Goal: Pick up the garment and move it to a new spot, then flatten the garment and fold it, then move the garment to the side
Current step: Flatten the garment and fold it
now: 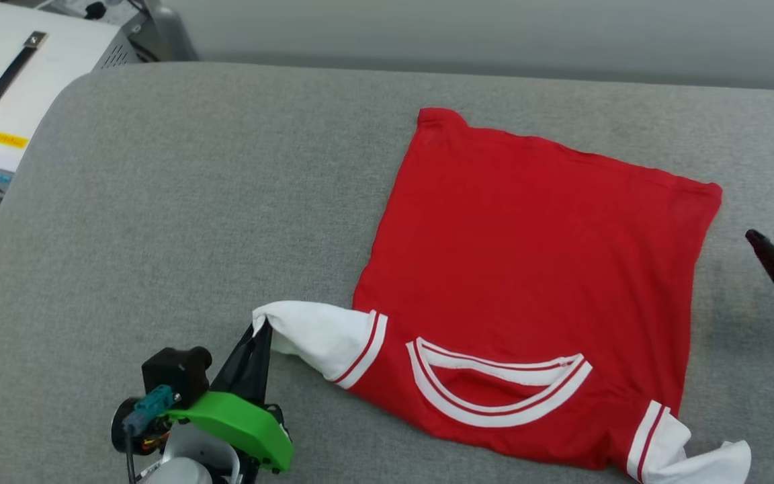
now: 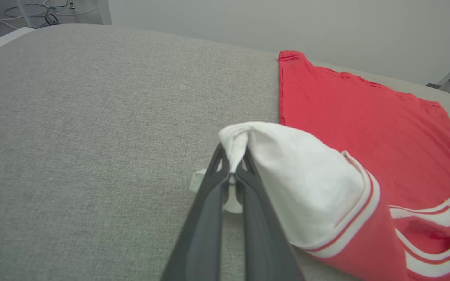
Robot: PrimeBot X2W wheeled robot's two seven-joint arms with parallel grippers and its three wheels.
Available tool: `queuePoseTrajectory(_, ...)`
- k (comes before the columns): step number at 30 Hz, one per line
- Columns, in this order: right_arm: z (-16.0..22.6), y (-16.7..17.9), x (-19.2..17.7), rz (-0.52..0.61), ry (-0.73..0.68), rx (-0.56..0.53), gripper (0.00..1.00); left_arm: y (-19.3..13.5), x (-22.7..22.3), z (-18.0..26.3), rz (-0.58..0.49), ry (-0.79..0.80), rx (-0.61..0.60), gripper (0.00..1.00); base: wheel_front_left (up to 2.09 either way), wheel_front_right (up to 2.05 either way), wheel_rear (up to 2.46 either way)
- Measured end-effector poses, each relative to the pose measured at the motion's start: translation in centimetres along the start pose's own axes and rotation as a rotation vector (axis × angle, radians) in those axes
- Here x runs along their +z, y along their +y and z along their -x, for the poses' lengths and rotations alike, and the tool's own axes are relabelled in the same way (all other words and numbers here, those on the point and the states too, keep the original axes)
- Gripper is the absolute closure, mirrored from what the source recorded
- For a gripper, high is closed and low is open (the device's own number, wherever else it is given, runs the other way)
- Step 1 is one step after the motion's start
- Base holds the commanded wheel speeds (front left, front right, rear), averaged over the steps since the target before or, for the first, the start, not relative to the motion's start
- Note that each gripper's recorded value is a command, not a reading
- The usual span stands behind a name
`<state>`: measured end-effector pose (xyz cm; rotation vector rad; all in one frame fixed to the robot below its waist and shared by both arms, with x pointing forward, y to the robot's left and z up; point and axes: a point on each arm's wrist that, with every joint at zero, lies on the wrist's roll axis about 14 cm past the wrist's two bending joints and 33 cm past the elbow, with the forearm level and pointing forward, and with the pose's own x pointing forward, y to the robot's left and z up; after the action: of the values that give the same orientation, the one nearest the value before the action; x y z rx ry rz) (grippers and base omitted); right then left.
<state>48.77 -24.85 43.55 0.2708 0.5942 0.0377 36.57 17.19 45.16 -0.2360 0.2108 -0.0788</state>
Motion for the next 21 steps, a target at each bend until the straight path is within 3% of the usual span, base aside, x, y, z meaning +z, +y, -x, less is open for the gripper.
queuePoseTrajectory(11, -6.9, 0.9, 0.4, 0.044, 0.189, -0.001, 0.0, -0.7, 0.4, -1.5, -0.015, -0.022, -0.002, 1.0, 0.0, 0.0, 0.0)
queuePoseTrajectory(16, -9.6, 1.7, -1.8, 0.086, 0.271, 0.015, 0.0, -0.2, -0.3, -2.2, -0.011, -0.005, 0.018, 1.0, 0.0, 0.0, 0.0)
queuePoseTrajectory(20, -10.6, 1.3, -4.7, 0.118, 0.432, 0.004, 0.0, 0.5, -1.5, -2.3, -0.01, 0.029, 0.044, 1.0, 0.0, 0.0, 0.0)
queuePoseTrajectory(21, -10.8, 1.4, -4.9, 0.116, 0.465, 0.004, 0.09, 0.7, -1.7, -2.3, -0.01, 0.034, 0.05, 1.0, 0.0, 0.0, 0.0)
